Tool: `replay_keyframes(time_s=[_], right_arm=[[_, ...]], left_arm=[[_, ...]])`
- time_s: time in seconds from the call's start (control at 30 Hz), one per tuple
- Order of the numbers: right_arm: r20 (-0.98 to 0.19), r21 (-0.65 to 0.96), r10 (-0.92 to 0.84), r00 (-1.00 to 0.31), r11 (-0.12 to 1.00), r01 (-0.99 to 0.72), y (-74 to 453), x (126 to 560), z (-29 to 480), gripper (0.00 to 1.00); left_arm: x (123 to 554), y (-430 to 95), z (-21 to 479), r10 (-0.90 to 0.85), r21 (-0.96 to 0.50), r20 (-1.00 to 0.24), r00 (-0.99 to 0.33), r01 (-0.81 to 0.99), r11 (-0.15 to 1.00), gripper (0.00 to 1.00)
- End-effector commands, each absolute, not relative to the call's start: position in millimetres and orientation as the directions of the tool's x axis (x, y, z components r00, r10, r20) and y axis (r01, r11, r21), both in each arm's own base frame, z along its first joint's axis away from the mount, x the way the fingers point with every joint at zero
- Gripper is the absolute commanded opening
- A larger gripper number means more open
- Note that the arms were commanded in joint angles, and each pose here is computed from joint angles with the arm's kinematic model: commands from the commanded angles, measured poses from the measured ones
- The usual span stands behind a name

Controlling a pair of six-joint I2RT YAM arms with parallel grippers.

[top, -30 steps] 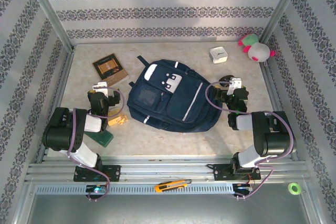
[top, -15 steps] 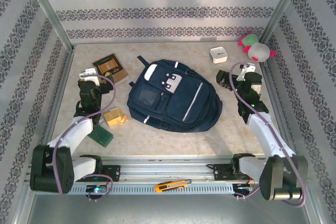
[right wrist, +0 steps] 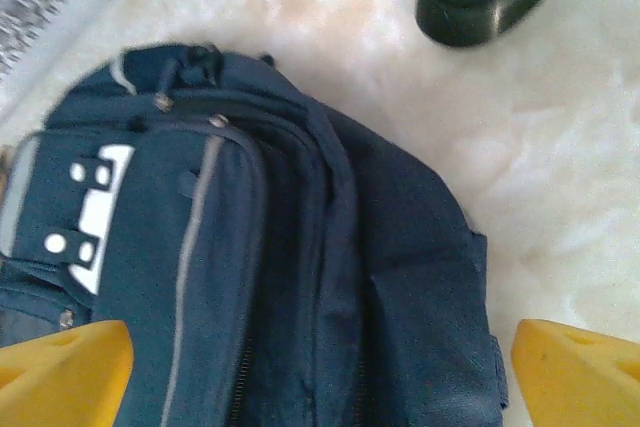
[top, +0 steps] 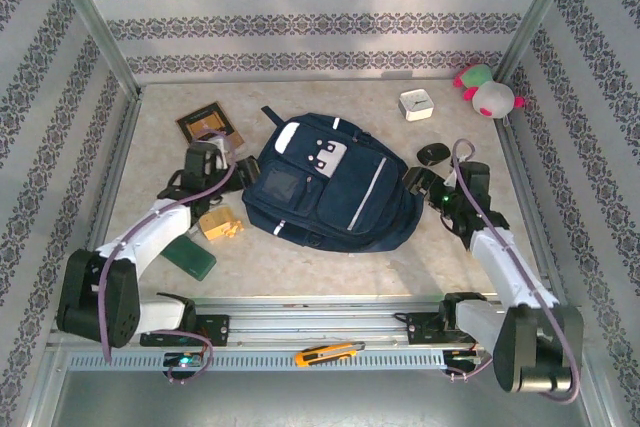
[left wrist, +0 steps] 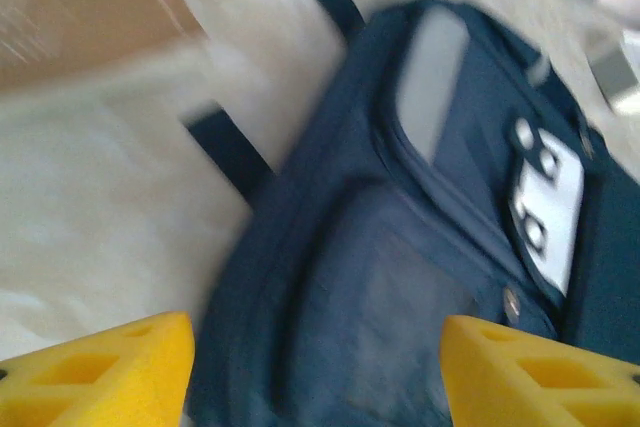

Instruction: Pack the student bag

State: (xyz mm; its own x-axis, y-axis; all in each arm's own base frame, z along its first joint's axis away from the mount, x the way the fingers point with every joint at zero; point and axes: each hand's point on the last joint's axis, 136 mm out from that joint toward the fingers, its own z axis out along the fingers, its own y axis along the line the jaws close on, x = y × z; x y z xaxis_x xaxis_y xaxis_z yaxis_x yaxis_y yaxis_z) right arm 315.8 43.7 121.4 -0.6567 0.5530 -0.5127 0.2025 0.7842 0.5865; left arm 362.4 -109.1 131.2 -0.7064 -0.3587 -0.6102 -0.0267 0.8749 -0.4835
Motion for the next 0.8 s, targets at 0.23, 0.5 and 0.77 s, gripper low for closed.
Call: replay_keyframes(time_s=[0.23,0.5,0.77], right_arm=[[-0.456,0.473,0.459,-0.762,0.851,0.229,59.1,323.1,90.2,0.67],[-0.324,0.525,0.428,-0.844,0.823,0.216,107.1,265.7,49.8,0.59],[-0.351,0.581,0.332,-0.876,0.811,0.074,189.3,223.1,63.4,0.59]], left_arm=[[343.5,-145.6,79.3,-0.360,-0.463,-0.484,-0.798,-0.116,0.879,0.52],[383.8,-158.0,54.1,-0.299,-0.406,-0.491,-0.818,-0.089,0.909,0.49],[468.3,-177.5,51.3,-0.237,-0.370,-0.526,-0.817,-0.031,0.929,0.53]])
